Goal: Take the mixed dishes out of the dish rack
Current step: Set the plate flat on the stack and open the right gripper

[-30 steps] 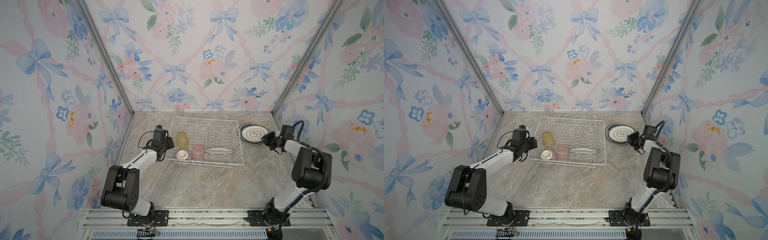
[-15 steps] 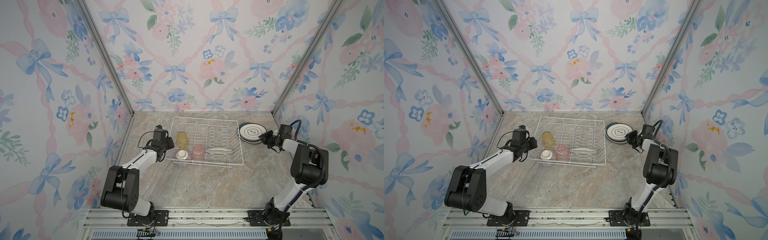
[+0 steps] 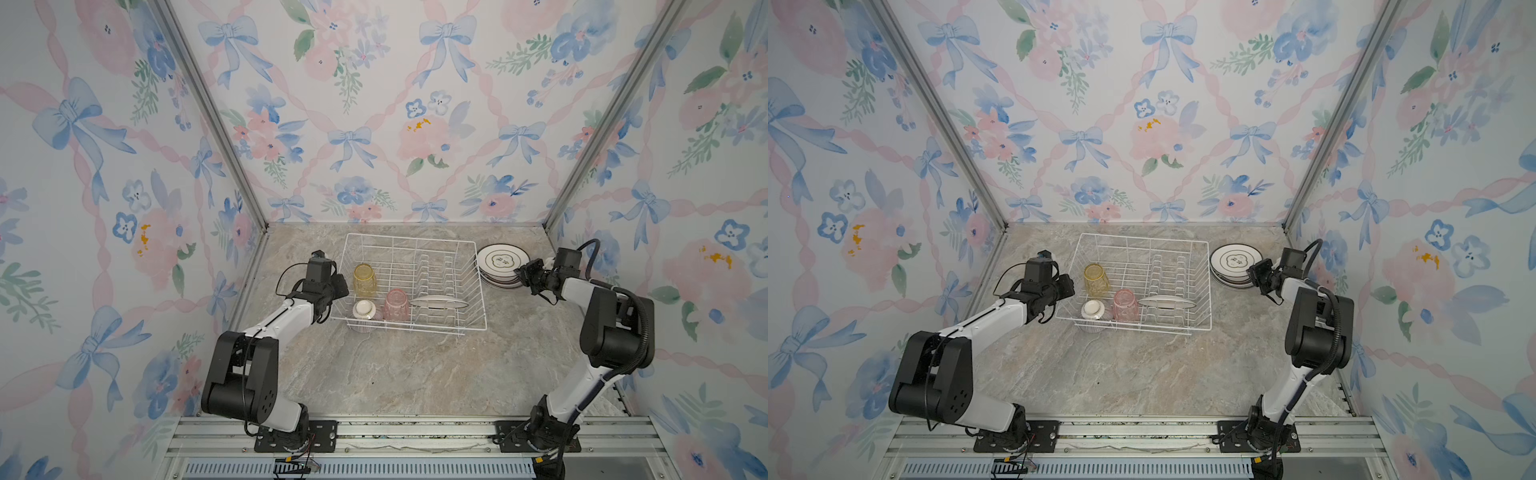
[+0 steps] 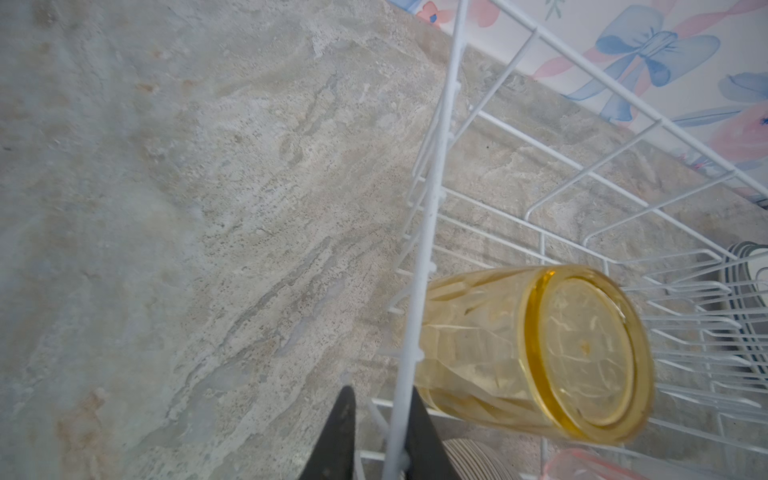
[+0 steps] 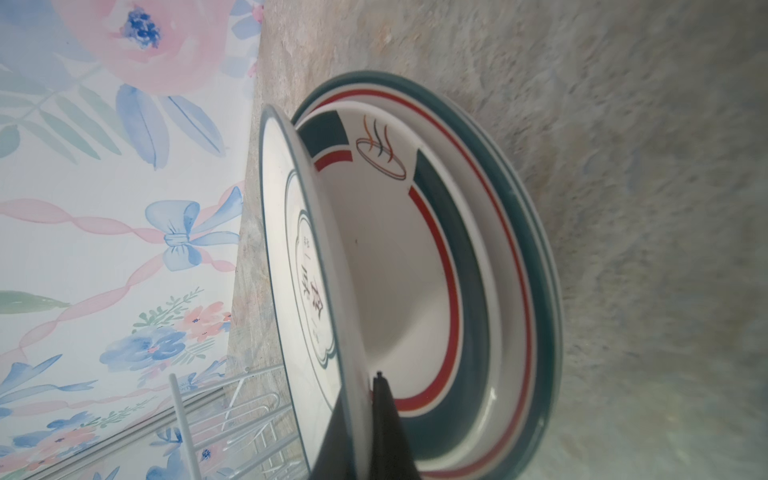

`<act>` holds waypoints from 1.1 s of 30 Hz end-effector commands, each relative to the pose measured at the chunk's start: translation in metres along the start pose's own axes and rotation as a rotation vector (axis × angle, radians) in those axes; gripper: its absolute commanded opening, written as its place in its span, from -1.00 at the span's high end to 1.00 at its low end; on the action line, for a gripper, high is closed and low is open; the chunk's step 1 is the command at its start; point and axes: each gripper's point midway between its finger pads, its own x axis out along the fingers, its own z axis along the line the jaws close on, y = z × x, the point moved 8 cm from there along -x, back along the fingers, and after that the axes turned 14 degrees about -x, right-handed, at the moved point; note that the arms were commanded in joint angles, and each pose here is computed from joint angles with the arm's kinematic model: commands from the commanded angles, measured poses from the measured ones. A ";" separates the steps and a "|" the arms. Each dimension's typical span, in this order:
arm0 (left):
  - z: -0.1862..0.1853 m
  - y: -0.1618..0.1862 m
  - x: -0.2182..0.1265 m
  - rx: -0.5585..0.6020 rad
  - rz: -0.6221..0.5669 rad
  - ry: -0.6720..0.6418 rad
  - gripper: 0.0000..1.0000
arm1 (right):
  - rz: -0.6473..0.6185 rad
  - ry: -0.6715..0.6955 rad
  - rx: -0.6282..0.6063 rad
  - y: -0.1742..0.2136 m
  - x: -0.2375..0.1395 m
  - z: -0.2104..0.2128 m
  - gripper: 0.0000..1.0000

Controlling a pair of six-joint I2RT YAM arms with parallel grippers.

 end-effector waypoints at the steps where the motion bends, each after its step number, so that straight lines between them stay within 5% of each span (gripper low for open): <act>1: 0.010 0.021 0.002 -0.006 0.093 -0.052 0.58 | 0.010 -0.039 -0.040 -0.003 0.004 0.013 1.00; 19: 0.011 0.022 -0.001 -0.007 0.091 -0.056 0.58 | 0.044 0.042 -0.024 0.006 0.007 -0.018 0.98; 33: 0.009 0.020 0.000 -0.005 0.088 -0.053 0.58 | 0.105 0.077 -0.012 0.010 0.005 -0.031 0.39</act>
